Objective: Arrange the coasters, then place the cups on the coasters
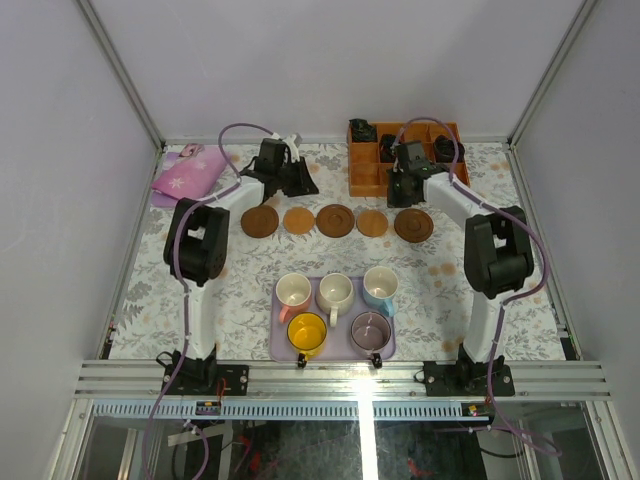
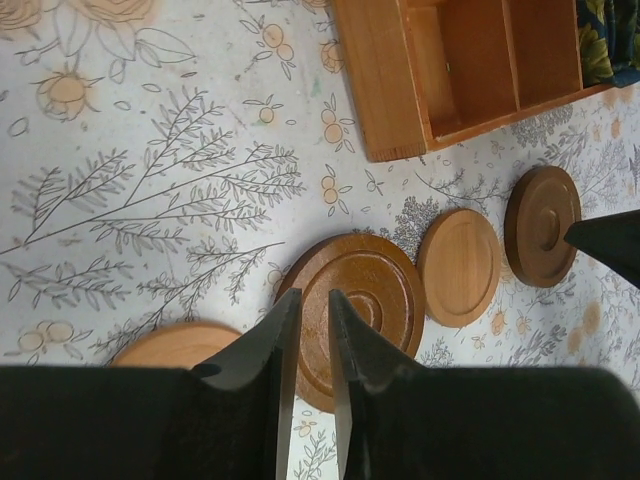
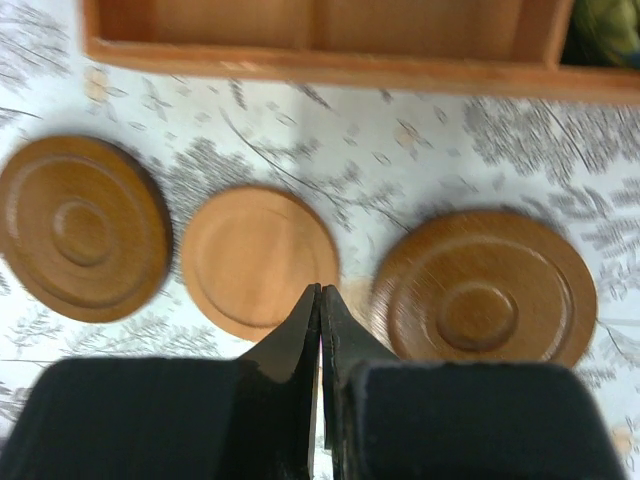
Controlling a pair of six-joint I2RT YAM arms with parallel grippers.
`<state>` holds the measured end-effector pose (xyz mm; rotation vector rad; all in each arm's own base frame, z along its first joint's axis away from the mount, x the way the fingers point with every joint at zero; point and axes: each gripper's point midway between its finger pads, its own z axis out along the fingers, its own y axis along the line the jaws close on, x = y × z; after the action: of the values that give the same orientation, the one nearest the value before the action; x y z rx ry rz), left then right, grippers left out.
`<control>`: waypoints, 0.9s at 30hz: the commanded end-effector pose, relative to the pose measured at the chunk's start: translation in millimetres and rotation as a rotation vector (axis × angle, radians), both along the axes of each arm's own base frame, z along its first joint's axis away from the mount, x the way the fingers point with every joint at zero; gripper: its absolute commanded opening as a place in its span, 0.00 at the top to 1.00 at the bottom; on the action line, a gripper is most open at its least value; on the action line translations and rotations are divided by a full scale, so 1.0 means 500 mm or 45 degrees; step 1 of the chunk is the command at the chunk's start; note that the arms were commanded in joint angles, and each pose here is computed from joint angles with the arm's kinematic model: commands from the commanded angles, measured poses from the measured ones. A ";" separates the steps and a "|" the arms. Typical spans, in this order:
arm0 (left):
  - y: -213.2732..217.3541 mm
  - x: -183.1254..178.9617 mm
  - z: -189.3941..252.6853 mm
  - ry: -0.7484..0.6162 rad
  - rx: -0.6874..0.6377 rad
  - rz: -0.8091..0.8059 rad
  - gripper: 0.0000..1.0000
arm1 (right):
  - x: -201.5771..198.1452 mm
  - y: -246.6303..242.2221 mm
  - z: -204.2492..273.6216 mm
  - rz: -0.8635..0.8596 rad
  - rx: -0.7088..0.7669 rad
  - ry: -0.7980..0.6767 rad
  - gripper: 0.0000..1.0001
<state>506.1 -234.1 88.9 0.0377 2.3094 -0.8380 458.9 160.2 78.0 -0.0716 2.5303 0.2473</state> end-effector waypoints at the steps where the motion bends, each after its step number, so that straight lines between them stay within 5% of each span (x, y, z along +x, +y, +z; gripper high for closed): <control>1: -0.040 0.018 0.010 -0.075 -0.030 -0.111 0.83 | -0.021 -0.062 0.021 -0.133 -0.013 -0.018 1.00; 27: -0.099 0.043 -0.077 0.016 -0.088 -0.184 0.81 | -0.074 -0.149 -0.053 -0.293 -0.082 0.105 1.00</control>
<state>517.9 -274.4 39.2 0.1453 2.3609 -0.9514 416.7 90.0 45.0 0.1786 2.6270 0.0921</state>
